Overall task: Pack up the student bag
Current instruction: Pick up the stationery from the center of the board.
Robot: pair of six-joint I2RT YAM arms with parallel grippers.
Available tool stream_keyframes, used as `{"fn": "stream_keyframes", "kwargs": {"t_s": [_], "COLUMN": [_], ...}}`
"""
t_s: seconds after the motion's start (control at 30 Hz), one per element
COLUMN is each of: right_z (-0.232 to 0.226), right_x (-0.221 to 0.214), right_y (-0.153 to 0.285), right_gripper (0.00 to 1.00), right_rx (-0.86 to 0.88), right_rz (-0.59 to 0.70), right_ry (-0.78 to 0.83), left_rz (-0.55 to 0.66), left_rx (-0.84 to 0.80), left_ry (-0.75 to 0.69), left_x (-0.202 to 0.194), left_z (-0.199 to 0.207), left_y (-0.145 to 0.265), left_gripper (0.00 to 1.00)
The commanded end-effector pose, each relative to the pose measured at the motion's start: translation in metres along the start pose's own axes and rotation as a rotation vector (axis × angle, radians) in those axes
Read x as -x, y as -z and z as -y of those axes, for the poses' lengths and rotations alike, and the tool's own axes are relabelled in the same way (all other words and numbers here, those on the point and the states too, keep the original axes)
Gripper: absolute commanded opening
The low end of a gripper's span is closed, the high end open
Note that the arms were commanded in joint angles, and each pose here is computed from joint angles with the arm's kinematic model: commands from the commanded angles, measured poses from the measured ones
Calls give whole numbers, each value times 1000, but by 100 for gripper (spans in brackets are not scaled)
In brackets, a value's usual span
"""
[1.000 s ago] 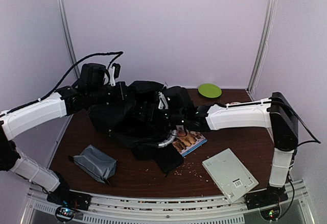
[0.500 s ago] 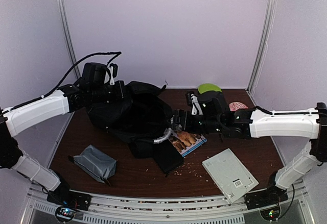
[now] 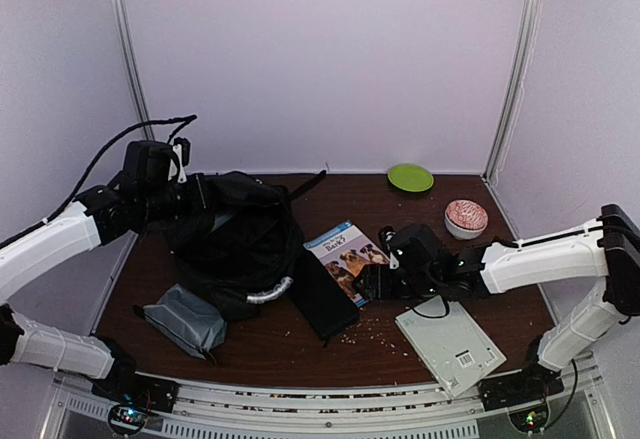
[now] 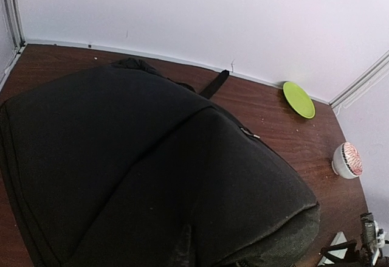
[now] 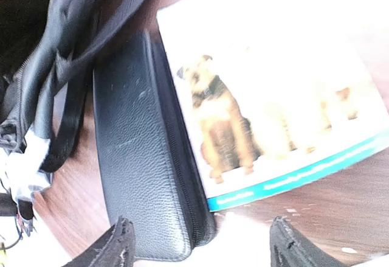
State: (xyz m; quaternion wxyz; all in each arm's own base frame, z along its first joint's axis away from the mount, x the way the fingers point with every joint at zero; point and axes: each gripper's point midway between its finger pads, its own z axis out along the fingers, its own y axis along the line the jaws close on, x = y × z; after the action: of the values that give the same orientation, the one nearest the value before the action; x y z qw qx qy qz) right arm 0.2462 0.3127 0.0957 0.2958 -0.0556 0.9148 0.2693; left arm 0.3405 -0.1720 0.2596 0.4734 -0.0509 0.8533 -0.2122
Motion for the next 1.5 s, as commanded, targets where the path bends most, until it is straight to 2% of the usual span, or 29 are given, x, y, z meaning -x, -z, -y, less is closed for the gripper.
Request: {"fn": "stream_keyframes", "kwargs": {"t_s": [0.0,0.1,0.33,0.5,0.7,0.87,1.1,1.33,1.47], "right_z": [-28,-34,-32,-26,-34,-48,-49,-62,-70], "right_x": [-5,-14,-25,-38,-48,-60,-58,-24,-2], "right_y": [-18,-30,-46,-51,-42,-38,-31,7,36], "right_gripper": [72,66,62,54,39,30,0,0,0], "right_rx": [71,99,82,70,132,161,162,193,224], "right_rz": [-50,-91,-141,-184,-197,-228,-221,-109,-48], "right_ry": [28,14,22,15,-28,-6,-28,-37,-50], "left_rz": [36,19,-4,-19,-22,-32,-40,-44,-17], "left_rx": [44,35,16,8,1,-1,-5,-19,-44], "left_ry": [3,2,3,5,15,21,21,22,20], "left_x": [4,-2,-11,-14,-20,-24,-28,-28,-13], "left_z": [-15,-15,-15,-14,-15,-16,-17,-13,-4], "left_y": [5,5,3,1,-1,-4,-4,-5,-1], "left_gripper": [0,0,0,0,0,0,0,0,0]}}
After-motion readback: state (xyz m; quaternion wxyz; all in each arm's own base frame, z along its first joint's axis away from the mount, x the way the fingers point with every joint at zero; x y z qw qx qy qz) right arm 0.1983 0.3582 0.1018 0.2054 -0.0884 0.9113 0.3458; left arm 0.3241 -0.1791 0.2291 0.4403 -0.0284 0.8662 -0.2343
